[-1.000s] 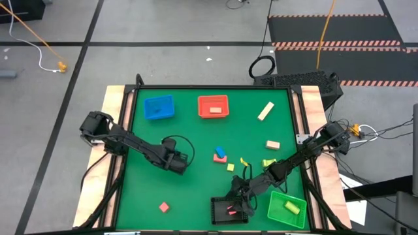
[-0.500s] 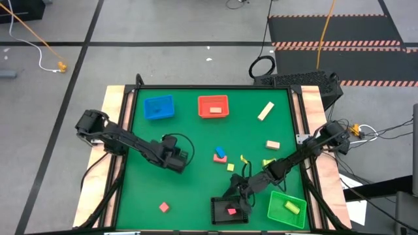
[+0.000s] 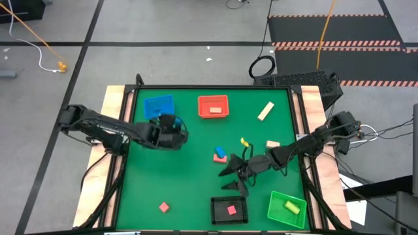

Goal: Sort & place blocks by color
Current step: Put the left blue block into the blue bin

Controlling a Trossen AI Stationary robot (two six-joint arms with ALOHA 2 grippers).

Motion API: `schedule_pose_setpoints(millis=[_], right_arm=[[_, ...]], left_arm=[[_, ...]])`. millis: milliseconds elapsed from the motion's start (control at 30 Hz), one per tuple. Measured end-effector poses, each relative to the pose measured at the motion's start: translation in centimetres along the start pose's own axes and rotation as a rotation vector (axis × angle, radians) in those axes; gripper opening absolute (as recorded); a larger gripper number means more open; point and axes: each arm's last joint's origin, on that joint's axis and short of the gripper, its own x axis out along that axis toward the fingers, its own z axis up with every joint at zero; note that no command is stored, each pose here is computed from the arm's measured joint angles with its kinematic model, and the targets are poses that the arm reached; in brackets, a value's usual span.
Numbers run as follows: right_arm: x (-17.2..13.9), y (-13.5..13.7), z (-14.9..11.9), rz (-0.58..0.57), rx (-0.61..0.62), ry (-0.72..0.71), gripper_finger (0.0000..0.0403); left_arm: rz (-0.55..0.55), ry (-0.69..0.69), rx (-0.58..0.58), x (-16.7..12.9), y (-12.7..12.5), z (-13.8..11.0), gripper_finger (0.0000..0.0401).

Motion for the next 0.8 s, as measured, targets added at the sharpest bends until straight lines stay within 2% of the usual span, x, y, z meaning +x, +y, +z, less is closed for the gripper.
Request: schedule_pose_setpoints(millis=[100, 367, 533, 800], right_arm=[[-0.8, -1.1, 0.7, -0.049, -0.008, -0.019, 0.0281], [-2.4, -4.2, 0.9, -0.312, 0.021, 0.001, 0.0281], [-3.1, -5.7, 0.9, -0.468, 0.025, 0.022, 0.0281], [-3.9, -7.7, 1.9, -0.567, 0.031, 0.002, 0.0281]], left_arm=[[0.076, 0.007, 0.008, 1.6, 1.2, 1.4, 0.013], [0.212, 0.119, 0.022, 4.5, 4.3, 3.4, 0.013], [0.268, 0.222, 0.042, 5.2, 5.8, 3.4, 0.013], [0.381, 0.269, -0.011, 6.8, 8.3, 2.6, 0.013]])
